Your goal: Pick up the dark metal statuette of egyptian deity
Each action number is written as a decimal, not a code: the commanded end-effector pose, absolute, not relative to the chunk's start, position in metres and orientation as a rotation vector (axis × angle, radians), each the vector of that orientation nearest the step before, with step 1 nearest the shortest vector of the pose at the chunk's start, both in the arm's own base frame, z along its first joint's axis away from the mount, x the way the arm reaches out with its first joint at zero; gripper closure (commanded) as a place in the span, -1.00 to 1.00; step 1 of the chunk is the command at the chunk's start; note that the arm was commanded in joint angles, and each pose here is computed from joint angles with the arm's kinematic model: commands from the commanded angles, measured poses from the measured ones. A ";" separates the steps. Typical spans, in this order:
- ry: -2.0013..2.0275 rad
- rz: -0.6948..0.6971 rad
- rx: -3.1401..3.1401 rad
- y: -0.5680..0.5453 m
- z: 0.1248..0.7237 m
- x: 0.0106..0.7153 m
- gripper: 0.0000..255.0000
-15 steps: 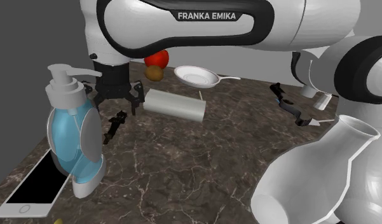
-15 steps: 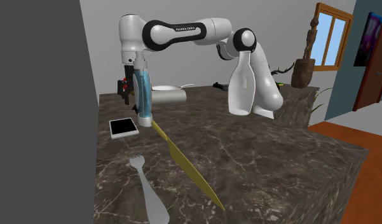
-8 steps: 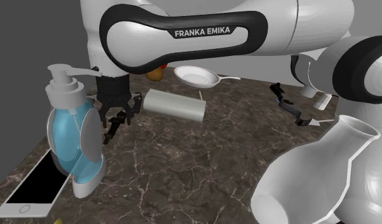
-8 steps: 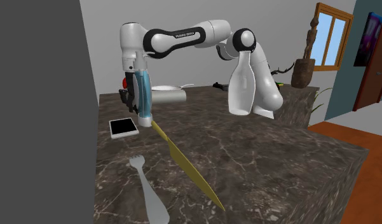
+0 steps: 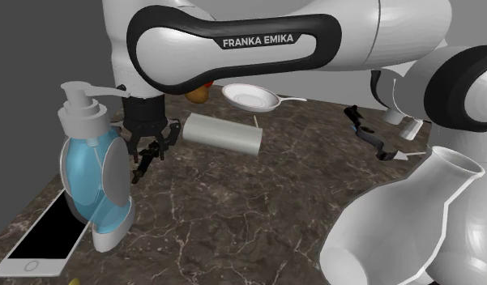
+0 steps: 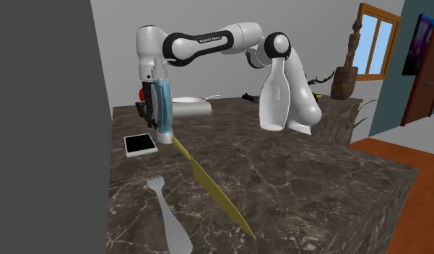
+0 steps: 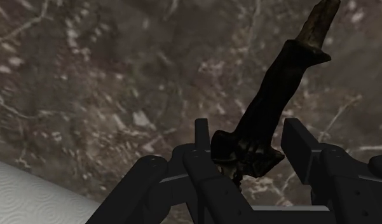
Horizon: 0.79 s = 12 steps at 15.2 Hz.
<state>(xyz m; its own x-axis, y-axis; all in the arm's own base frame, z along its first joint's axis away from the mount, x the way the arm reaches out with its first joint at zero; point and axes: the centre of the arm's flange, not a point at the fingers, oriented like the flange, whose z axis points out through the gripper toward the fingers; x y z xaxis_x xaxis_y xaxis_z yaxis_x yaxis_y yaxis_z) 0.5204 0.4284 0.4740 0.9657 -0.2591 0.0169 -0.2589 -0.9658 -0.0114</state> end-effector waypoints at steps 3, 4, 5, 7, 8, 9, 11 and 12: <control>0.410 -0.028 -3.106 0.428 0.484 0.521 1.00; 0.410 -0.028 -3.106 0.428 0.489 0.521 1.00; 0.410 -0.028 -3.106 0.428 0.494 0.521 1.00; 0.410 -0.028 -3.106 0.428 0.505 0.521 1.00; 0.410 -0.028 -3.106 0.428 0.510 0.521 1.00; 0.410 -0.028 -3.106 0.428 0.515 0.521 1.00; 0.410 -0.028 -3.106 0.428 0.526 0.521 1.00; 0.410 -0.028 -3.106 0.428 0.531 0.521 1.00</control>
<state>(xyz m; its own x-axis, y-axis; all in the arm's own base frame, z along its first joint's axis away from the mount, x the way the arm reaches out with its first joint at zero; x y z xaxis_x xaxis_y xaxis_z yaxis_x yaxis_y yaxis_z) 0.5203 0.4277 0.5258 0.9656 -0.2596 0.0167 -0.2595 -0.9657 -0.0106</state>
